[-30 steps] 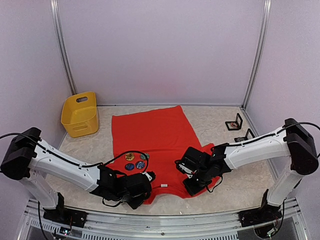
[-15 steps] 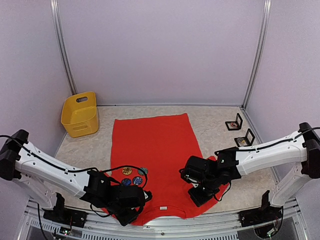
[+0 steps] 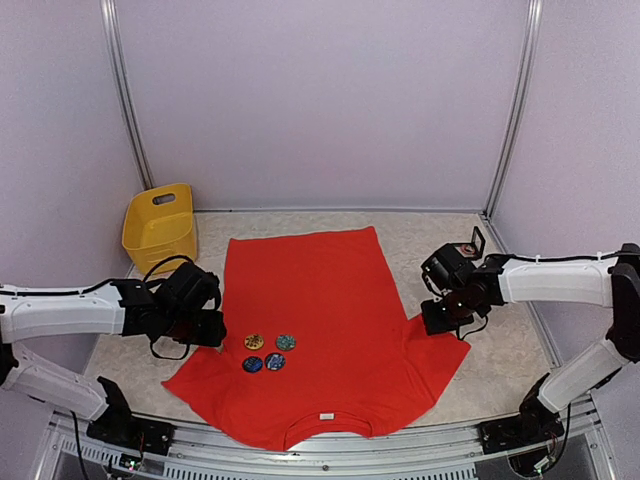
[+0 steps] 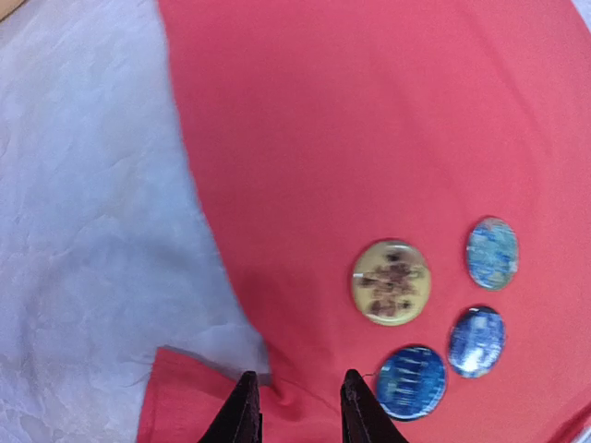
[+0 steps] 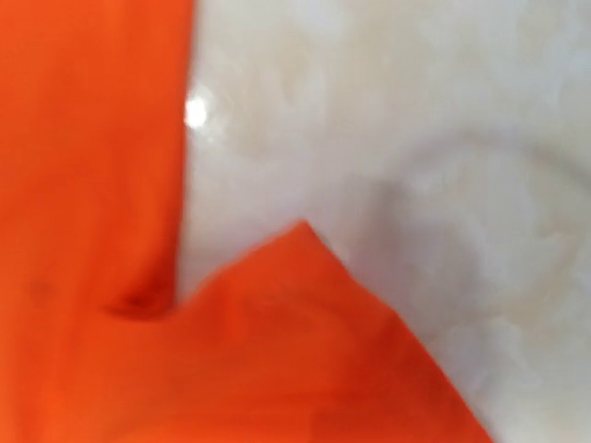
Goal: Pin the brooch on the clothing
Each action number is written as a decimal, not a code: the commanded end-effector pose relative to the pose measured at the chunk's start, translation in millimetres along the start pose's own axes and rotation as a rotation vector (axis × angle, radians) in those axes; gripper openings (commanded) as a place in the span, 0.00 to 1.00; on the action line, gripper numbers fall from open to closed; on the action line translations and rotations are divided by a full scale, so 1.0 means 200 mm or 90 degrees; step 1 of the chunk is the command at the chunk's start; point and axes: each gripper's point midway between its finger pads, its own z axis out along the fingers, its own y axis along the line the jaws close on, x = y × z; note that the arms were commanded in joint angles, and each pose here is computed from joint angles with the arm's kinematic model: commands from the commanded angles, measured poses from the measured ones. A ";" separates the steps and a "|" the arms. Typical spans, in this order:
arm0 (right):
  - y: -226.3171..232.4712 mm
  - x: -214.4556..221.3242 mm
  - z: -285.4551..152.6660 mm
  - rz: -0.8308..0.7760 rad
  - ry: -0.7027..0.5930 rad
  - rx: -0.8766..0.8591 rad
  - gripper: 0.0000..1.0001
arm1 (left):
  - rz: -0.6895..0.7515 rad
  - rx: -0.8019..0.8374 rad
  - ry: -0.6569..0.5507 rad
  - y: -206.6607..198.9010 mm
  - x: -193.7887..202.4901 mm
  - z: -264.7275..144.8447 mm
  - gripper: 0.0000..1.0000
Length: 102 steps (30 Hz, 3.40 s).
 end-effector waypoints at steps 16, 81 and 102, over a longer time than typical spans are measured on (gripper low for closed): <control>-0.29 0.23 0.05 0.123 0.046 0.044 0.00 | -0.270 -0.213 -0.015 0.60 0.35 0.07 0.27; -1.21 -1.12 0.64 -0.157 0.044 0.465 0.29 | -0.085 -0.141 -0.176 0.26 -0.50 -0.11 0.86; -1.29 -1.13 0.58 -0.177 0.034 0.526 0.03 | -0.081 -0.142 -0.177 0.27 -0.49 -0.12 0.86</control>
